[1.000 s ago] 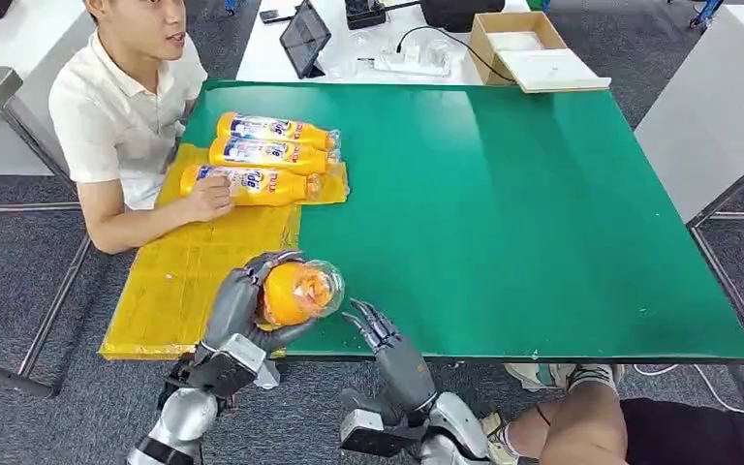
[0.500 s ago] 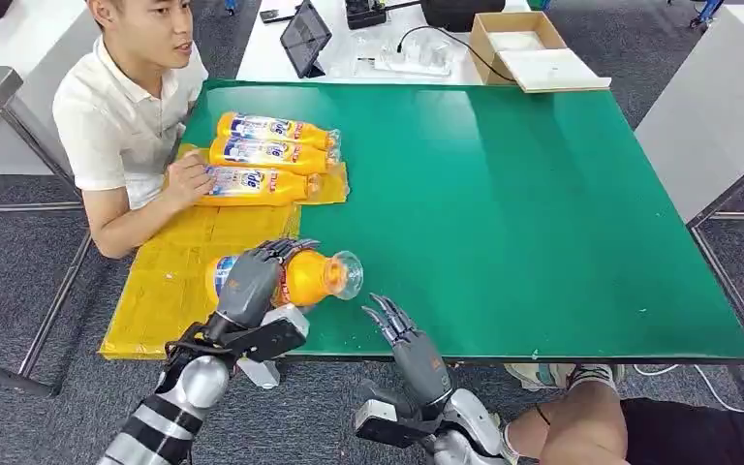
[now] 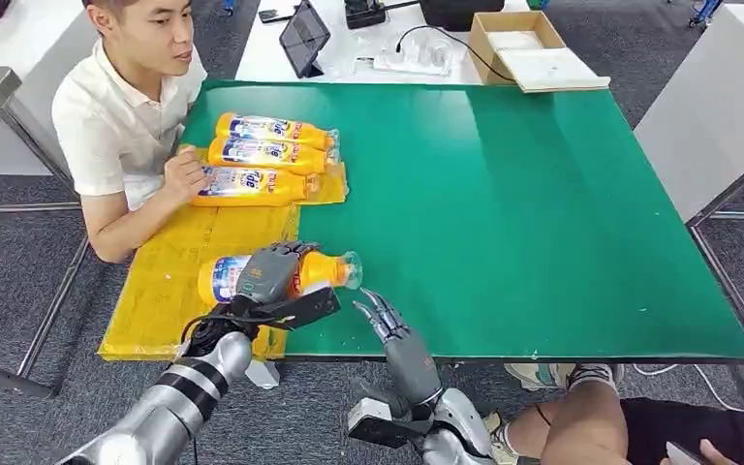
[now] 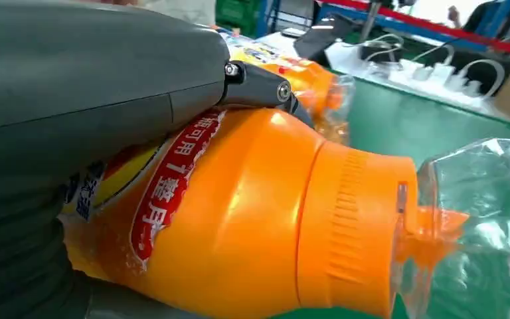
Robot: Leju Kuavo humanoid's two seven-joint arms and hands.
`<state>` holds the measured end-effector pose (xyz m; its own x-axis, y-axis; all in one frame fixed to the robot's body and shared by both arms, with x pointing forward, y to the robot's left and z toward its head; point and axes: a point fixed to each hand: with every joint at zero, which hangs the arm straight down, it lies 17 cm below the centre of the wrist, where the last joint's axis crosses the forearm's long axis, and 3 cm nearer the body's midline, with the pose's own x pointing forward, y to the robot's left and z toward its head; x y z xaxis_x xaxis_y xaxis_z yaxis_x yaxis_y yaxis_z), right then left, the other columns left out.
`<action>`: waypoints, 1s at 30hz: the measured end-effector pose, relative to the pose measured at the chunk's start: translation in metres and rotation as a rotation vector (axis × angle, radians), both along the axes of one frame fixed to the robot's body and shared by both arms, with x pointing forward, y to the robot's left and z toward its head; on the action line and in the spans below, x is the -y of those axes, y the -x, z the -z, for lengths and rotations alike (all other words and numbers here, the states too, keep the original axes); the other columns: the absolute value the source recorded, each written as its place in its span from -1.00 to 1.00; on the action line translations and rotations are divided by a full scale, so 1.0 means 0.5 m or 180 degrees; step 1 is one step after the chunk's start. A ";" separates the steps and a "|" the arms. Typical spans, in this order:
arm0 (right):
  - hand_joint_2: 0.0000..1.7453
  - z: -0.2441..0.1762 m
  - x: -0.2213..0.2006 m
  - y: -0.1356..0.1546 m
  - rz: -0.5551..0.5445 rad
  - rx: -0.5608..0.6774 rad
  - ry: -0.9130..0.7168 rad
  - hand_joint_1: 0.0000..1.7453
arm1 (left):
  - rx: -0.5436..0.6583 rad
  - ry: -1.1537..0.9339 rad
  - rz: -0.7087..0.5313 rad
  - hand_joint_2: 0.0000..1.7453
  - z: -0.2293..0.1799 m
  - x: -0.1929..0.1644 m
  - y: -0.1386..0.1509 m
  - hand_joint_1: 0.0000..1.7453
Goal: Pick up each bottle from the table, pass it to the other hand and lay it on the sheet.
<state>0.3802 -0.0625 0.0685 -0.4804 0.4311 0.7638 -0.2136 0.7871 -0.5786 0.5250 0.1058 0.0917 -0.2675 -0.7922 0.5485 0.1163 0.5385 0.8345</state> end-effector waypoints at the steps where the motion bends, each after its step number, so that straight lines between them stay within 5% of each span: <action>1: -1.00 -0.009 -0.002 0.001 -0.0003 0.0010 -0.0050 -1.00 | -0.0027 -0.0024 -0.0029 1.00 0.001 -0.005 -0.009 1.00; 18: -1.00 -0.073 -0.034 0.016 -0.0159 0.0089 -0.0330 -1.00 | -0.0545 -0.0277 -0.0231 1.00 0.066 -0.050 -0.051 1.00; 19: -1.00 -0.073 -0.035 0.016 -0.0164 0.0085 -0.0337 -1.00 | -0.0589 -0.0351 -0.0261 1.00 0.074 -0.056 -0.051 0.62; 20: -1.00 -0.073 -0.035 0.016 -0.0165 0.0084 -0.0341 -1.00 | -0.0620 -0.0400 -0.0280 1.00 0.080 -0.060 -0.051 -0.30; 21: -1.00 -0.073 -0.035 0.015 -0.0162 0.0078 -0.0347 -1.00 | -0.0676 -0.0457 -0.0291 1.00 0.091 -0.064 -0.048 -0.82; 22: -1.00 -0.074 -0.035 0.013 -0.0159 0.0076 -0.0349 -1.00 | -0.0714 -0.0474 -0.0282 1.00 0.096 -0.063 -0.047 -1.00; 30: -1.00 -0.062 -0.029 0.006 -0.0128 0.0061 -0.0341 -1.00 | -0.1158 0.0288 0.0232 1.00 0.117 0.003 -0.010 -1.00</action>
<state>0.3772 -0.0482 0.0996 -0.5107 0.3275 0.7949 -0.2359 0.8357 -0.4959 0.5302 0.1043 0.0331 -0.0962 -0.7222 0.6849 0.4368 0.5877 0.6811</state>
